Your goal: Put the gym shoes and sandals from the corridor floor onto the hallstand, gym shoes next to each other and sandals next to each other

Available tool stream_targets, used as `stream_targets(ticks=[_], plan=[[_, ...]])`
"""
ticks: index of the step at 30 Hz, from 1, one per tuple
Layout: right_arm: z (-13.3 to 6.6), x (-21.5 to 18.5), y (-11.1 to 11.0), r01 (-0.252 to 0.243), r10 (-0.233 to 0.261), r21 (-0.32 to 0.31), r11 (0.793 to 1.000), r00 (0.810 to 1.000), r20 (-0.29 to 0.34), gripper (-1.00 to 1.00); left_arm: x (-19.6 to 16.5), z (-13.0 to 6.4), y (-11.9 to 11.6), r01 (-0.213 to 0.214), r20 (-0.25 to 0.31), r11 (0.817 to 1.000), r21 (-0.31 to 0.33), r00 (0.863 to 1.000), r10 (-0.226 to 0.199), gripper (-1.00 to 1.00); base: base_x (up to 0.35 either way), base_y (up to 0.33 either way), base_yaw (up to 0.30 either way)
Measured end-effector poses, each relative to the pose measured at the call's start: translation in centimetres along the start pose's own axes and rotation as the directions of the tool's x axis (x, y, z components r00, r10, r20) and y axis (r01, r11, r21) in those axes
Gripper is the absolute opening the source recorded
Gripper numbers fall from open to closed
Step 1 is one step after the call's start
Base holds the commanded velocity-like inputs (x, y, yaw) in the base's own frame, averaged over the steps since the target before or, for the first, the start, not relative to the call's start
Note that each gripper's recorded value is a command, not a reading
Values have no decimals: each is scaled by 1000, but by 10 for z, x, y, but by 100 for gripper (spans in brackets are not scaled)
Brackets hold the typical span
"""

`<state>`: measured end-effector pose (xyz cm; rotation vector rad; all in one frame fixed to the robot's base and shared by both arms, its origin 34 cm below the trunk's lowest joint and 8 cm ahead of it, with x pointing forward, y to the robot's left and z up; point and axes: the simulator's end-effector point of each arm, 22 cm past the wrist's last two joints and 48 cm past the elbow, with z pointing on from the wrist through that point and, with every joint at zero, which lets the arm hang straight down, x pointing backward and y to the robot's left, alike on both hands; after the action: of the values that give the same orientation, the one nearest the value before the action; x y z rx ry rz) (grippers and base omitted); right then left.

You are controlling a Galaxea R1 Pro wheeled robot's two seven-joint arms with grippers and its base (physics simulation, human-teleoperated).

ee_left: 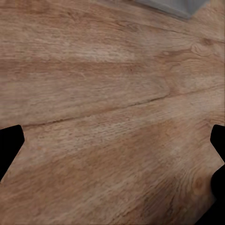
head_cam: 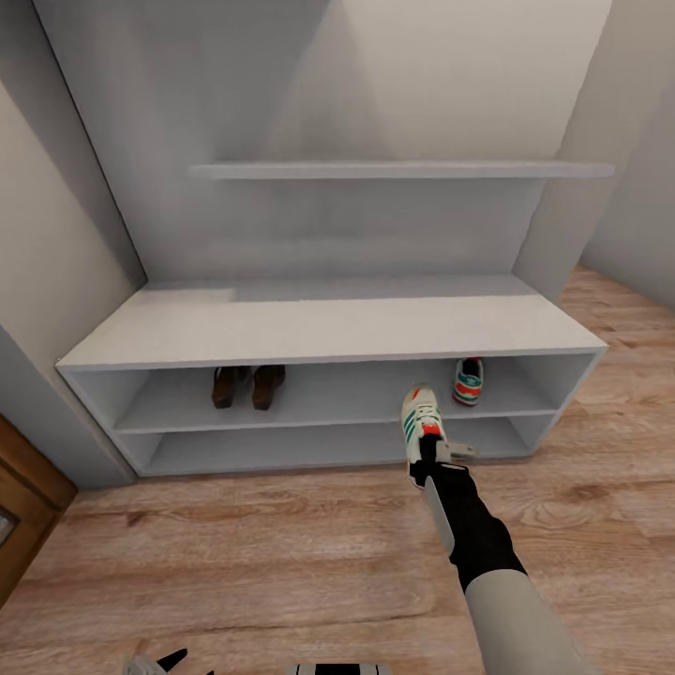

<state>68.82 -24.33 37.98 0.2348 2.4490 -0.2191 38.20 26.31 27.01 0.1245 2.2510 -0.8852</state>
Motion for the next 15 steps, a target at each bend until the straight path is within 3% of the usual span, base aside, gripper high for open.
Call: stream_targets(ticks=[8, 15], plan=[[0, 0, 0, -1, 1, 1, 1000, 1000, 0, -100, 0, 0, 0, 1, 0, 1000, 0, 1000, -1, 100, 225, 209, -251], [0, 0, 0, -1, 1, 1, 1000, 1000, -1, -100, 1, 0, 0, 2, 0, 1000, -1, 1000, -2, 100, 55, 51, -111]])
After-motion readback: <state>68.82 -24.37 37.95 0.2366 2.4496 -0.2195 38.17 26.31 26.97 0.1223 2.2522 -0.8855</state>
